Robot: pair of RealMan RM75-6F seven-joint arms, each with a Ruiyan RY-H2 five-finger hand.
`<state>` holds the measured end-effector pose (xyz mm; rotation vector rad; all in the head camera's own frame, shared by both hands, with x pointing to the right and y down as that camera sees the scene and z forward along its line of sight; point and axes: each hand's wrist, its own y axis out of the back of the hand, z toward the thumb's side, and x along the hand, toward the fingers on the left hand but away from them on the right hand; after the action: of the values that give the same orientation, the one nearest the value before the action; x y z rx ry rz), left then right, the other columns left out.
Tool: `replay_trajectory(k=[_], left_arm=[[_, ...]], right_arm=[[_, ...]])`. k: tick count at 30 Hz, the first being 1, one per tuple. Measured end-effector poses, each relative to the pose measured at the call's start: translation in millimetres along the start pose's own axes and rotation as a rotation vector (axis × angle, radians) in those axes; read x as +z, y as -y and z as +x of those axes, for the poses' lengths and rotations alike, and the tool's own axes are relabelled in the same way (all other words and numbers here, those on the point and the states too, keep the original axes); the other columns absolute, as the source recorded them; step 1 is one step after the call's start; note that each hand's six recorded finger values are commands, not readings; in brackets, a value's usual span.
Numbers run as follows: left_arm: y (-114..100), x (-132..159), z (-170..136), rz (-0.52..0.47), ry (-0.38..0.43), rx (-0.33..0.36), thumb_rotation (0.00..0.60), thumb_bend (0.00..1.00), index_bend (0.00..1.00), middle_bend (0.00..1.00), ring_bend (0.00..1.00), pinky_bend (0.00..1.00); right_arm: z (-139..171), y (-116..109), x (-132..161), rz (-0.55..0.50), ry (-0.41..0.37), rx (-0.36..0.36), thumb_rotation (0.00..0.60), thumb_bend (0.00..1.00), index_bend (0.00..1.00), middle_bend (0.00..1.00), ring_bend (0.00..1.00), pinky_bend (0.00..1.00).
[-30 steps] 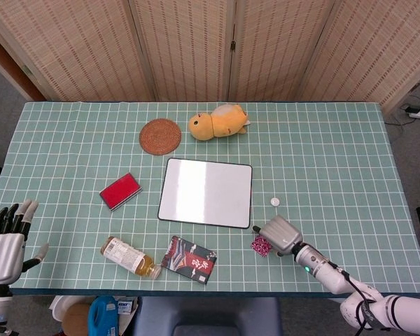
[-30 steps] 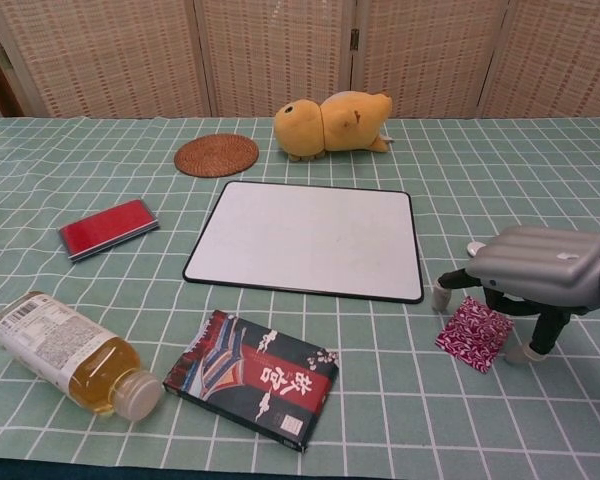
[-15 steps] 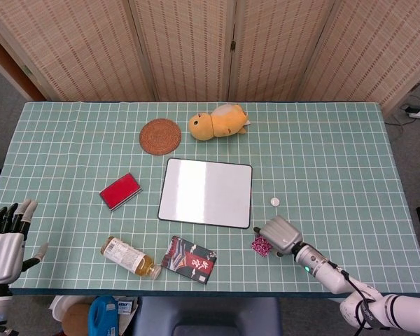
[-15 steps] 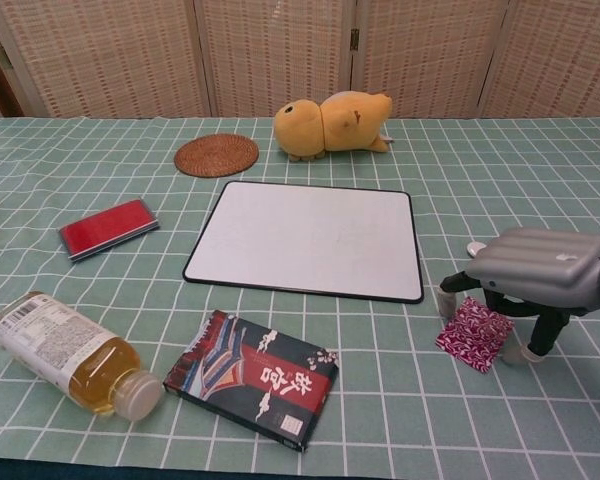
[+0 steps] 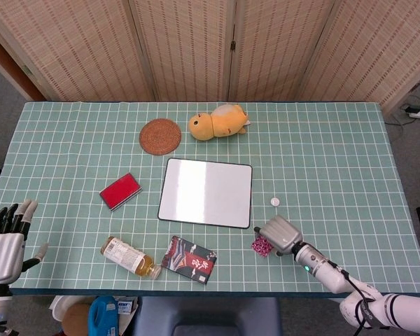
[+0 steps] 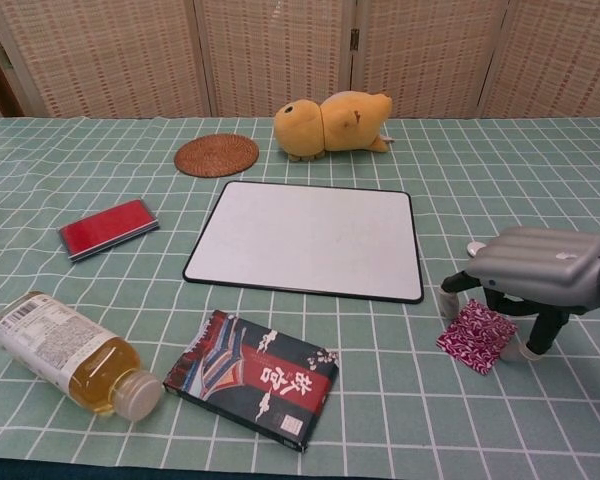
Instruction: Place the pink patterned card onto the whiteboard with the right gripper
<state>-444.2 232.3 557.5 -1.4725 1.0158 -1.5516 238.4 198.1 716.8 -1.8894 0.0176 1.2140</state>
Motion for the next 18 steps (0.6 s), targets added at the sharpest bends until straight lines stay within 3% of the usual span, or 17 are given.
replay_trajectory(k=[9,18], left_arm=[[-0.5,-0.9,-0.8,0.002,-0.002,0.001,0.600,0.28,0.00,0.01,0.01,0.00],[-2.1,0.2,-0.5,0.004,0.002,0.006,0.600,0.28,0.00,0.01,0.01,0.00]], right_arm=[[3.1,-8.3,-1.5,-0.014,0.005,-0.025,0.600,0.25,0.38,0.93,0.95,1.00],[-5.6,-43.0,-11.9,-0.057,0.020,-0.073,0.600,0.25,0.38,0.93,0.95,1.00]])
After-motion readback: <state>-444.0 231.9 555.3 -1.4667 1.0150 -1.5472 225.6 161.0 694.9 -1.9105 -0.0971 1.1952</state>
